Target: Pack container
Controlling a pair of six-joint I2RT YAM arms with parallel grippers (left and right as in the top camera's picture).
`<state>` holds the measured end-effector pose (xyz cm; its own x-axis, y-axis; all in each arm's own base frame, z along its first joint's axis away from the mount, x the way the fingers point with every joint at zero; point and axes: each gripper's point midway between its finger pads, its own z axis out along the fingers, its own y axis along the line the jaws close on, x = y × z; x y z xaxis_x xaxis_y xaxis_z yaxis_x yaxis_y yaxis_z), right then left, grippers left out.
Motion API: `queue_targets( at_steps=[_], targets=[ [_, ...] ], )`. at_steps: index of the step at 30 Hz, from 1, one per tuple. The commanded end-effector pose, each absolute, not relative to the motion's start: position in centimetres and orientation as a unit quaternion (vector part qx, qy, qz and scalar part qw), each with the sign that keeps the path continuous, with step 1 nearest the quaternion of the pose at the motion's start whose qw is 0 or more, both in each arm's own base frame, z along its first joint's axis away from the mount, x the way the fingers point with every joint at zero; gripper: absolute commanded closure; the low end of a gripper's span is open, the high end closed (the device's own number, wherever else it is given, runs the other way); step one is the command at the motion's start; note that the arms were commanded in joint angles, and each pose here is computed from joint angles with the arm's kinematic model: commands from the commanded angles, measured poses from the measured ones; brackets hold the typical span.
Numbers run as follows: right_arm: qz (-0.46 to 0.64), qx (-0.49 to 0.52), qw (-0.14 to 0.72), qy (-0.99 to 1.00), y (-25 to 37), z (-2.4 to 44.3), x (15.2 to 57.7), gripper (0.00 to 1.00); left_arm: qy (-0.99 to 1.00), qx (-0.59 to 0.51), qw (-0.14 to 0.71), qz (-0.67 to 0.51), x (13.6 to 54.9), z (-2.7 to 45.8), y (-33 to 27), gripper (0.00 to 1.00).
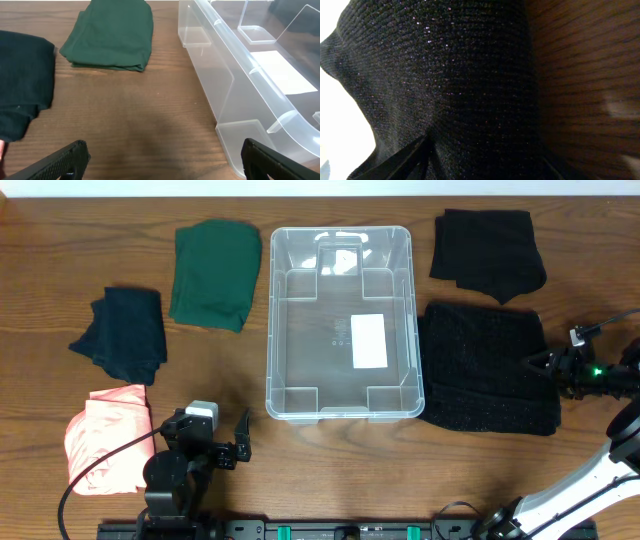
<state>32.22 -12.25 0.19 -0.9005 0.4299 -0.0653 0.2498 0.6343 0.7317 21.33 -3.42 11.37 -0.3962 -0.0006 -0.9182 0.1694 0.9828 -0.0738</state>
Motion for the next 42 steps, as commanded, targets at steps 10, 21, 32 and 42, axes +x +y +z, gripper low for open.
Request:
queue_targets(
  at_steps=[10,21,32,42],
  targets=[
    [0.311,0.168,-0.09,0.931,-10.0,-8.3,23.4,0.28,0.835,0.052,0.542,-0.075,21.3,10.6,-3.4,0.02],
    [0.289,0.164,-0.082,0.94,-10.9,-8.9,23.7,0.02,0.835,0.052,0.542,-0.075,21.3,10.6,-3.4,0.02],
    [0.329,0.143,-0.053,0.932,-9.9,-8.2,24.3,0.01,0.835,0.052,0.542,-0.075,21.3,10.6,-3.4,0.02],
    [0.317,0.145,-0.061,0.935,-10.2,-8.7,23.7,0.48,0.835,0.052,0.542,-0.075,21.3,10.6,-3.4,0.02]
  ],
)
